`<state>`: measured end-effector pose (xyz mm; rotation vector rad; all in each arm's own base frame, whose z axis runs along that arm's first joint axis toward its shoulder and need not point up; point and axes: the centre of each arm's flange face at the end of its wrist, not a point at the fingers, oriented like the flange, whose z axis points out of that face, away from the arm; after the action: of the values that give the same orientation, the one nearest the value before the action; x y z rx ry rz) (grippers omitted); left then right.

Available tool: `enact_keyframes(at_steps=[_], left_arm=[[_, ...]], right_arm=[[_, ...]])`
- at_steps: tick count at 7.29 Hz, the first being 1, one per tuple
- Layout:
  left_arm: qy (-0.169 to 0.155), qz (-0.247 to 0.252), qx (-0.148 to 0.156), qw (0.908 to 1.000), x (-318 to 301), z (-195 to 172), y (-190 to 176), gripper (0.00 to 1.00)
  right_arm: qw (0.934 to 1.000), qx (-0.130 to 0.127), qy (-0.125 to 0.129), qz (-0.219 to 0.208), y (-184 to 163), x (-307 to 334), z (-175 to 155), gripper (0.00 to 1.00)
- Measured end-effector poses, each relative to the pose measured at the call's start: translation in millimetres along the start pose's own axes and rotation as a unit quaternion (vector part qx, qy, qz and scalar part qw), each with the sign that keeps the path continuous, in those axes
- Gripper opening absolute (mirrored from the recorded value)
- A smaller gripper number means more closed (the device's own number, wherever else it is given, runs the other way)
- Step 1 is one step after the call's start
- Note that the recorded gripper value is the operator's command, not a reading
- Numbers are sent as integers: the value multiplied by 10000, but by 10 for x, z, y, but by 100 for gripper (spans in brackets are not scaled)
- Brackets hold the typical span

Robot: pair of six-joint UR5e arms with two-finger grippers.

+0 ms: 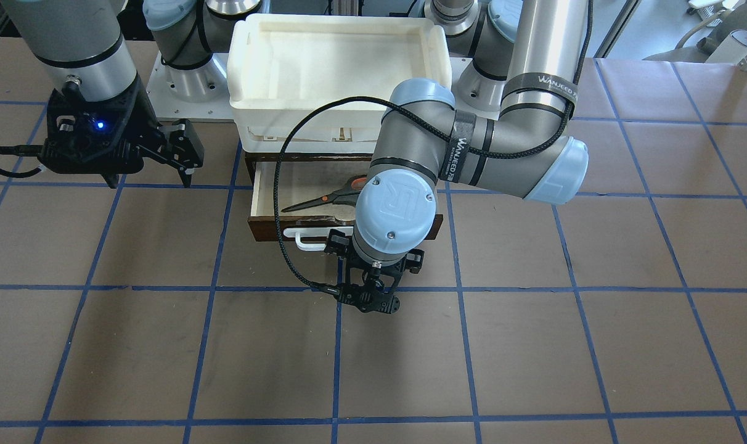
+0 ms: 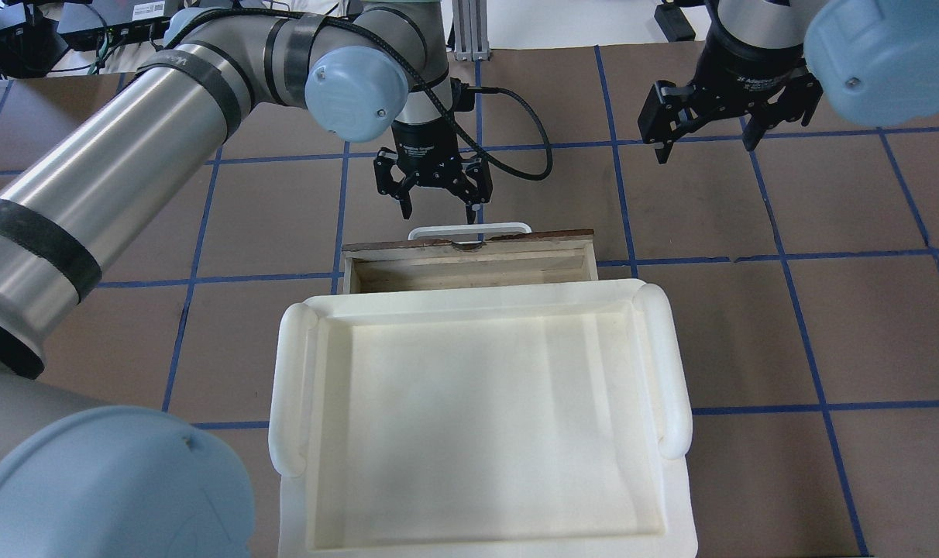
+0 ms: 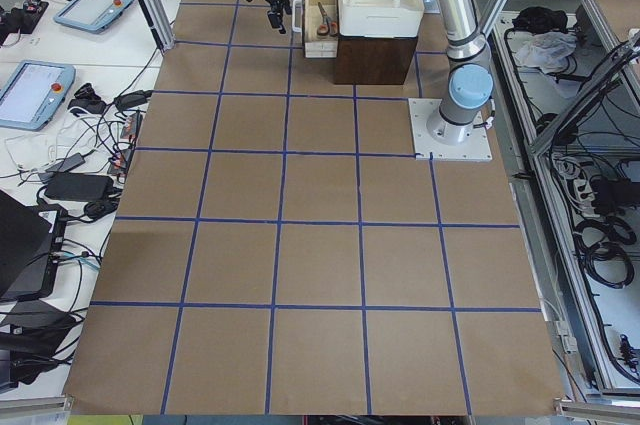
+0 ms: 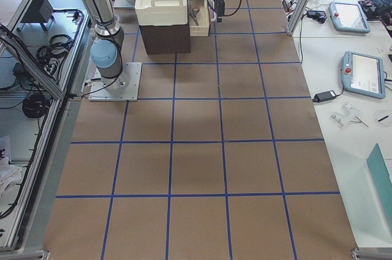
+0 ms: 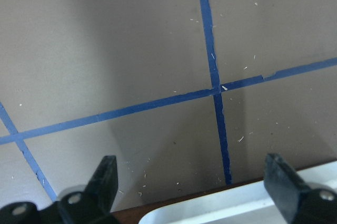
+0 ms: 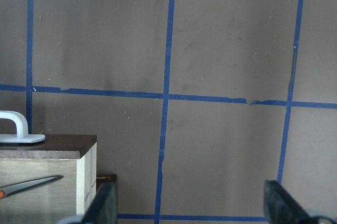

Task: Put scissors in drawer and close it
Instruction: 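Push the drawer front further with the left gripper until flush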

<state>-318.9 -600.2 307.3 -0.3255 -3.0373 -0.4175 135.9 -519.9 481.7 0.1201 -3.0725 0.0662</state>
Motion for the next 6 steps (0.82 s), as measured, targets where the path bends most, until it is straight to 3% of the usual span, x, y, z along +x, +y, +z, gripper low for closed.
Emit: enact_keyframes(at_steps=[6], left_arm=[[-7,-59,-239,9997,-22,93,264,100]], right_arm=[[10000,-79,8,0,23,-4,84,100]])
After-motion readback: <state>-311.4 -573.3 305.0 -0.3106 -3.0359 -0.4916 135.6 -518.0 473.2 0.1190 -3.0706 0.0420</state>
